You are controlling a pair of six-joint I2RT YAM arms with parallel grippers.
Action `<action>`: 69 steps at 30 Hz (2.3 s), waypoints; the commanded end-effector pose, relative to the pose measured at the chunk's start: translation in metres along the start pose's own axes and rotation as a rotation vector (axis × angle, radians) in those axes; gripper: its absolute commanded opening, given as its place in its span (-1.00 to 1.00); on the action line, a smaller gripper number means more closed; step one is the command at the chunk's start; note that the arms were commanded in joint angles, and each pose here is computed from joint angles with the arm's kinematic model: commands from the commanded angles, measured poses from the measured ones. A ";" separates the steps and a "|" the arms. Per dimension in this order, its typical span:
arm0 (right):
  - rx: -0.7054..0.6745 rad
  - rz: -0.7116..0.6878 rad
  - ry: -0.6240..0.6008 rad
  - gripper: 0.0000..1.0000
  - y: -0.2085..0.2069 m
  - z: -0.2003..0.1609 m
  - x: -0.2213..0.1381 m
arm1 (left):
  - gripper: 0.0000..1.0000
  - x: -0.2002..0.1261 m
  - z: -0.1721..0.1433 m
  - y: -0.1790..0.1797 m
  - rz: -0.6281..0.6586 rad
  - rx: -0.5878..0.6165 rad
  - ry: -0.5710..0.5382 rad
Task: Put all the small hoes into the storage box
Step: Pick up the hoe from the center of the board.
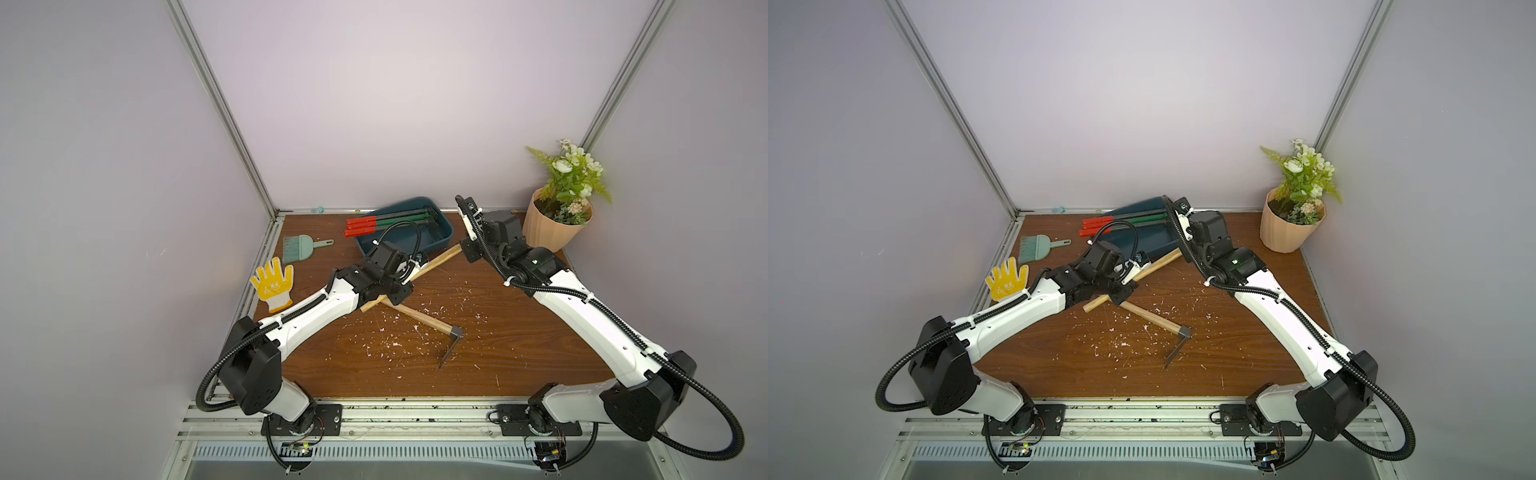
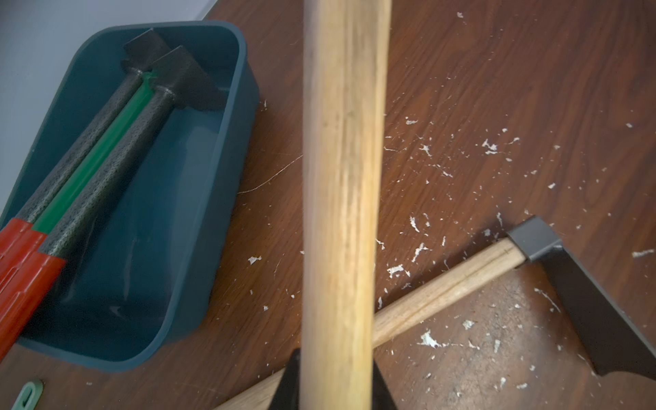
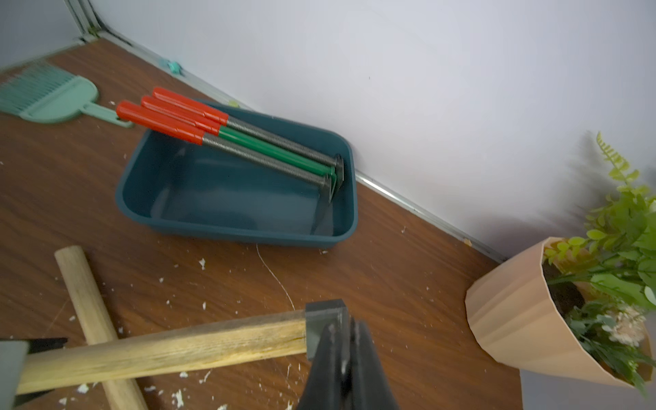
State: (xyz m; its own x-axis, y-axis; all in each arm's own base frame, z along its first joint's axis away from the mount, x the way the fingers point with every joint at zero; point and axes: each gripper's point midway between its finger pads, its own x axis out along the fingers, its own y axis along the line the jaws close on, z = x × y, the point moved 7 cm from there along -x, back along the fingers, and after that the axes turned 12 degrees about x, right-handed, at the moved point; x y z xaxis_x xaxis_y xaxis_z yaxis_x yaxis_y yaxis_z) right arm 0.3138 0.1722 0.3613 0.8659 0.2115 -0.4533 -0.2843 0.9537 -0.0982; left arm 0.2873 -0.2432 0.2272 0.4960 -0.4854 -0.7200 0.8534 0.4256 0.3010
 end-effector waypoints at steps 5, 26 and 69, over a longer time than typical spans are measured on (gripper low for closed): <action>0.193 -0.127 -0.157 -0.61 -0.018 0.030 -0.019 | -0.99 -0.009 0.004 0.021 0.109 -0.169 -0.053; 0.137 0.201 -0.409 -0.13 -0.034 -0.025 -0.058 | -1.00 -0.042 0.031 -0.011 -0.333 -0.089 -0.197; 0.174 0.177 -0.236 -1.00 -0.026 -0.022 0.015 | 0.52 -0.044 -0.001 0.046 0.317 -0.244 -0.043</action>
State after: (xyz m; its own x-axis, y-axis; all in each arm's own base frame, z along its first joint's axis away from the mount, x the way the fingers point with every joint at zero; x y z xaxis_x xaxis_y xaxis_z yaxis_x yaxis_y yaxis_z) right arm 0.3212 0.1438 0.2958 0.8523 0.3805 -0.3589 -0.3839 0.9211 0.0648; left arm 0.2854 -0.2317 0.2544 0.5052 -0.5504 -0.6647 0.8227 0.5399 0.1781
